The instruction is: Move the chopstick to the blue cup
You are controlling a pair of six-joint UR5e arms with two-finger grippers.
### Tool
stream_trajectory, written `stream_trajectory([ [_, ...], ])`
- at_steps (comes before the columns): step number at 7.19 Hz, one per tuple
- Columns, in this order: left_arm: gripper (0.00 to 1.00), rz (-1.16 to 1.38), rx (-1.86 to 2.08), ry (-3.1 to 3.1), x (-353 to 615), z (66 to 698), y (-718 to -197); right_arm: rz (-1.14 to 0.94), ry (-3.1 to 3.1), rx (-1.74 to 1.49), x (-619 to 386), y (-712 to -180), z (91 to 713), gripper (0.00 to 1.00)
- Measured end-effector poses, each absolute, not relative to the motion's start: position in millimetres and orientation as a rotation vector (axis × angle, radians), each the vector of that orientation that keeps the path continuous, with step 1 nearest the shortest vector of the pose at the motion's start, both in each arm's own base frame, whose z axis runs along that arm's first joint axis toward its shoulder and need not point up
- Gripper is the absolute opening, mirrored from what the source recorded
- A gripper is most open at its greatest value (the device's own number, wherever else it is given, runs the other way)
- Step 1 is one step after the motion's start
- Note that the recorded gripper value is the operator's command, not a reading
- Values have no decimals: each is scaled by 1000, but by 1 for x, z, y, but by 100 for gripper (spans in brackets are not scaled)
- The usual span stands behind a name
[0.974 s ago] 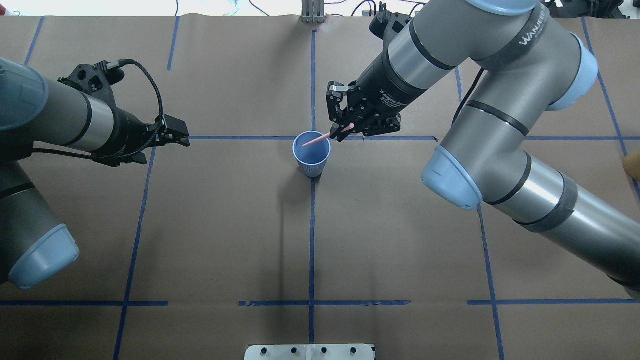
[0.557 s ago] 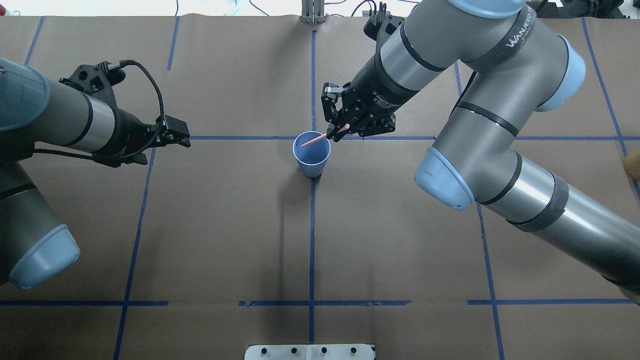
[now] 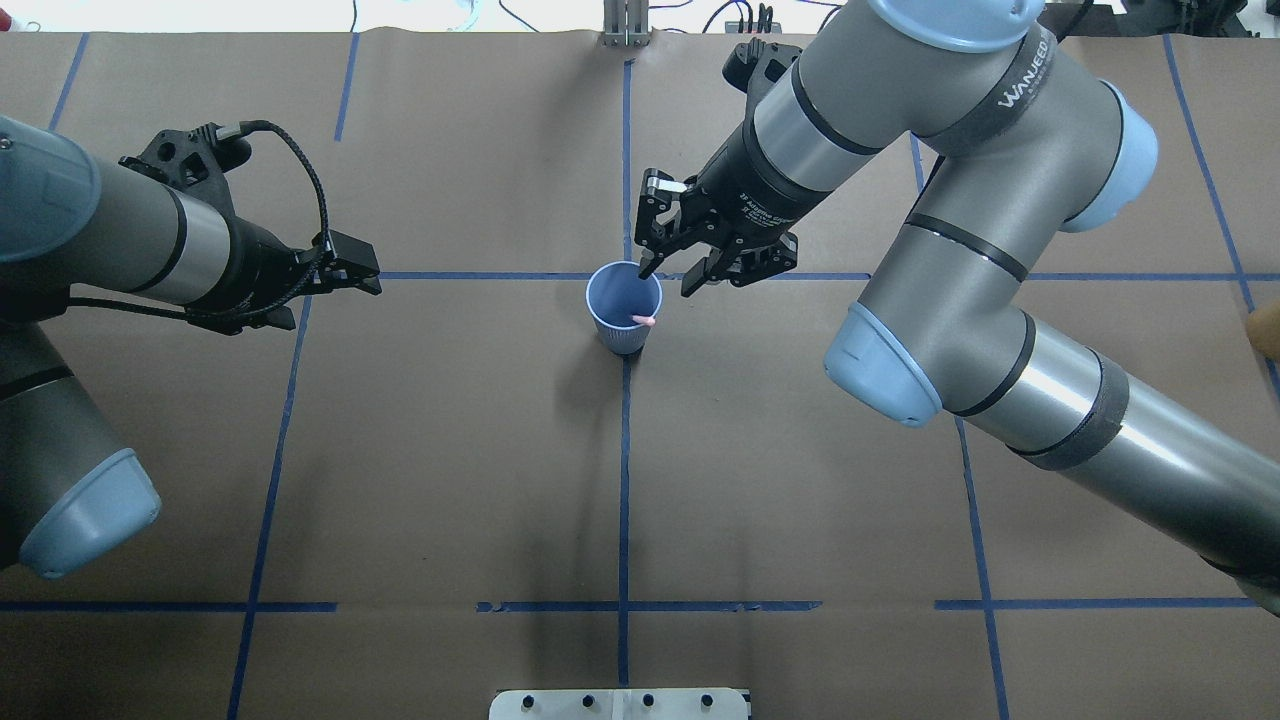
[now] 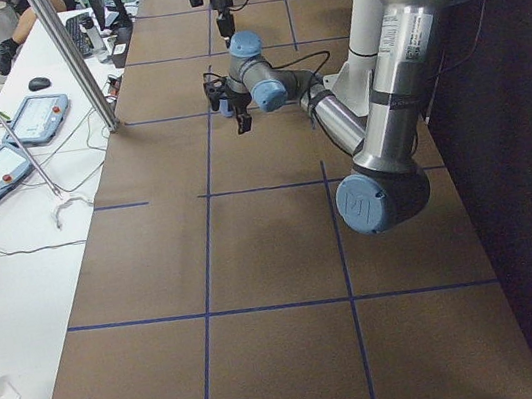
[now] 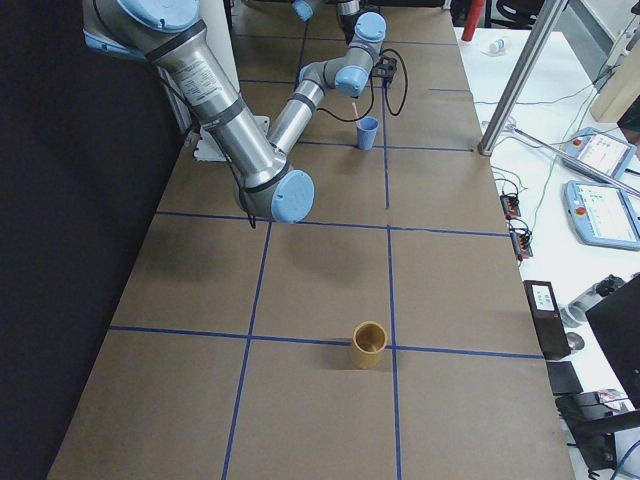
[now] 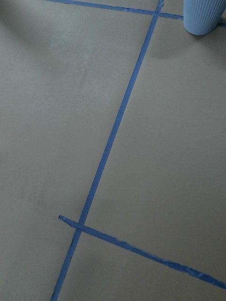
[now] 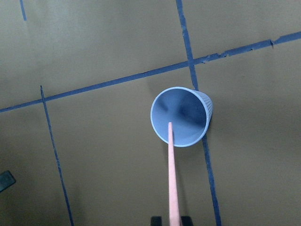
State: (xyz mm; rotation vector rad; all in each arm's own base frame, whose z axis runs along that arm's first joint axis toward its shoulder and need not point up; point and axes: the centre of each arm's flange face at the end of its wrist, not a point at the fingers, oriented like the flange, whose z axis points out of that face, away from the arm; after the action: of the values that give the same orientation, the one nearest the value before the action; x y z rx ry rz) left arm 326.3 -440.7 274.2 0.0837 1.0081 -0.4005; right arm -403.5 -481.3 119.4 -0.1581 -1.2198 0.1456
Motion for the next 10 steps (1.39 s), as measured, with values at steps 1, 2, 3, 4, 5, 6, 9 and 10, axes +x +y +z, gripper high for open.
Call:
stream_trajectory([
  [1, 100, -400, 85, 1009, 326, 274, -440, 152, -1221, -152, -399, -485, 120, 98],
  [2, 100, -401, 84, 1006, 325, 276, -440, 174, -1223, -141, -383, -496, 122, 99],
  [3, 100, -389, 87, 987, 321, 286, -439, 220, -1215, -126, -355, -512, 135, 99],
  [4, 100, -352, 99, 952, 313, 306, -436, 250, -1193, -83, -319, -531, 161, 99],
  [5, 100, -297, 123, 901, 296, 334, -434, 237, -1160, -12, -278, -549, 196, 99],
  [6, 100, -235, 153, 845, 272, 363, -434, 197, -1117, 66, -236, -562, 236, 99],
  [9, 100, -71, 173, 759, 179, 434, -435, 37, -928, 191, -117, -573, 363, 99],
  [10, 100, -20, 176, 752, 139, 457, -431, -30, -860, 185, -79, -571, 399, 99],
])
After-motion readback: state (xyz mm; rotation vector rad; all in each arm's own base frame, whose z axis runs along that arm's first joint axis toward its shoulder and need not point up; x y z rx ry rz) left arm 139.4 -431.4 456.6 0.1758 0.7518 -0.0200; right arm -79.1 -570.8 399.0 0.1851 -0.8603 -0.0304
